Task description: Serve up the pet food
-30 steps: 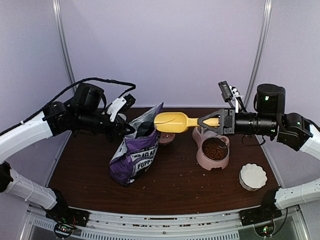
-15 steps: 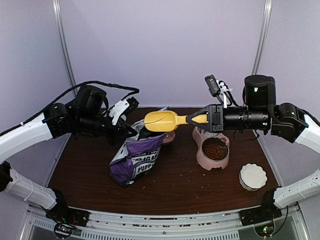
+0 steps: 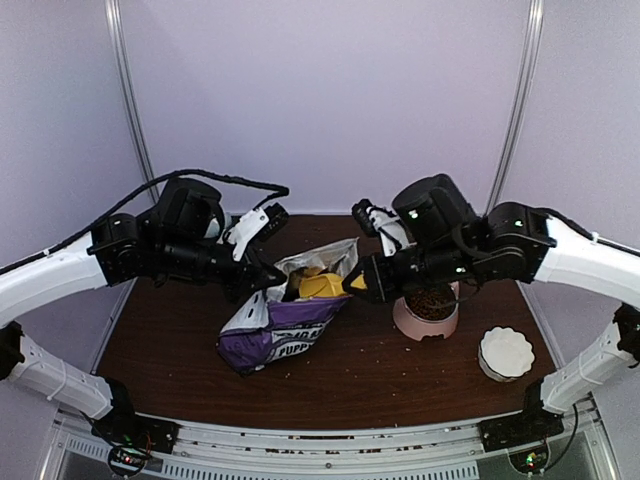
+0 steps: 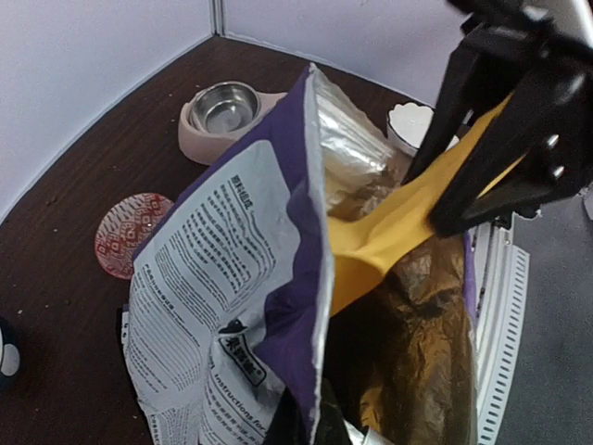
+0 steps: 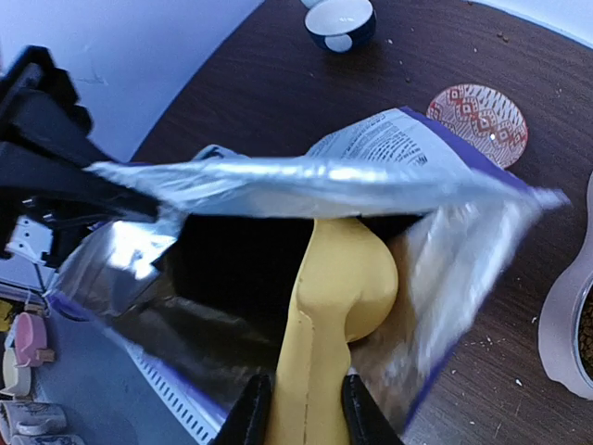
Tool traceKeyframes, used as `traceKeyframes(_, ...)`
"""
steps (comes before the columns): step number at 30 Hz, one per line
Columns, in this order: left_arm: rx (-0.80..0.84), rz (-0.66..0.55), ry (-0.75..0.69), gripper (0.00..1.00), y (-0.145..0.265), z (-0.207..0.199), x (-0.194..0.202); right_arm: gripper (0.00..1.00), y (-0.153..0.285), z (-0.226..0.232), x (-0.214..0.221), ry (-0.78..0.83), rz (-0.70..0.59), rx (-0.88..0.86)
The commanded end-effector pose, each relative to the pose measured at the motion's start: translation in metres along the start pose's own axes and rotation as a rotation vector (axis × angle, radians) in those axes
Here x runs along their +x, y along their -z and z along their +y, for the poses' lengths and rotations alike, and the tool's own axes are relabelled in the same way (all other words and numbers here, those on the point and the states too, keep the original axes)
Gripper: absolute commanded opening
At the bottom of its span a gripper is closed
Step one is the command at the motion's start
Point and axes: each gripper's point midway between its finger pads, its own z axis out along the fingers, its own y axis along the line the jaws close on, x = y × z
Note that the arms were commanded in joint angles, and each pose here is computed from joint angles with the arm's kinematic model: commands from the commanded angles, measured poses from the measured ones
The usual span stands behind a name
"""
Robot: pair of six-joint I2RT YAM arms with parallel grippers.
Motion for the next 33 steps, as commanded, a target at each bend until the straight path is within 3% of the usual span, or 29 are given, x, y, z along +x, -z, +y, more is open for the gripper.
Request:
traceKeyframes(1,0.173,-0.107,0.028,0.0,0.002,-0.035,-0.028,0.13,-0.041,-0.031,0.021,-0.015,0.015,0.182)
traceKeyframes(8,0.211,-0.088,0.002,0.0,-0.004,-0.059,-0.029,0.12,-0.071,-0.055,0.021,-0.049,-0.062,0.363)
traceKeyframes(14,0.286,-0.077,-0.021,0.0,-0.01,-0.099,-0.029,0.12,-0.089,-0.058,0.042,-0.06,-0.09,0.286)
traceKeyframes(18,0.29,-0.077,0.011,0.26,-0.004,-0.104,-0.027,0.13,-0.096,-0.056,0.06,-0.084,-0.098,0.194)
traceKeyframes(21,0.188,-0.103,0.032,0.51,0.013,-0.086,-0.026,0.13,-0.093,-0.055,0.065,-0.098,-0.129,0.135)
traceKeyframes(24,0.053,-0.136,0.061,0.67,0.037,-0.06,-0.027,0.13,-0.092,-0.054,0.072,-0.1,-0.153,0.074)
traceKeyframes(30,-0.163,-0.099,0.32,0.72,0.052,0.035,0.016,0.13,-0.09,-0.055,0.087,-0.083,-0.167,-0.012)
traceKeyframes(33,-0.233,-0.001,0.423,0.72,0.04,0.07,0.054,0.13,-0.088,-0.055,0.091,-0.082,-0.181,-0.049)
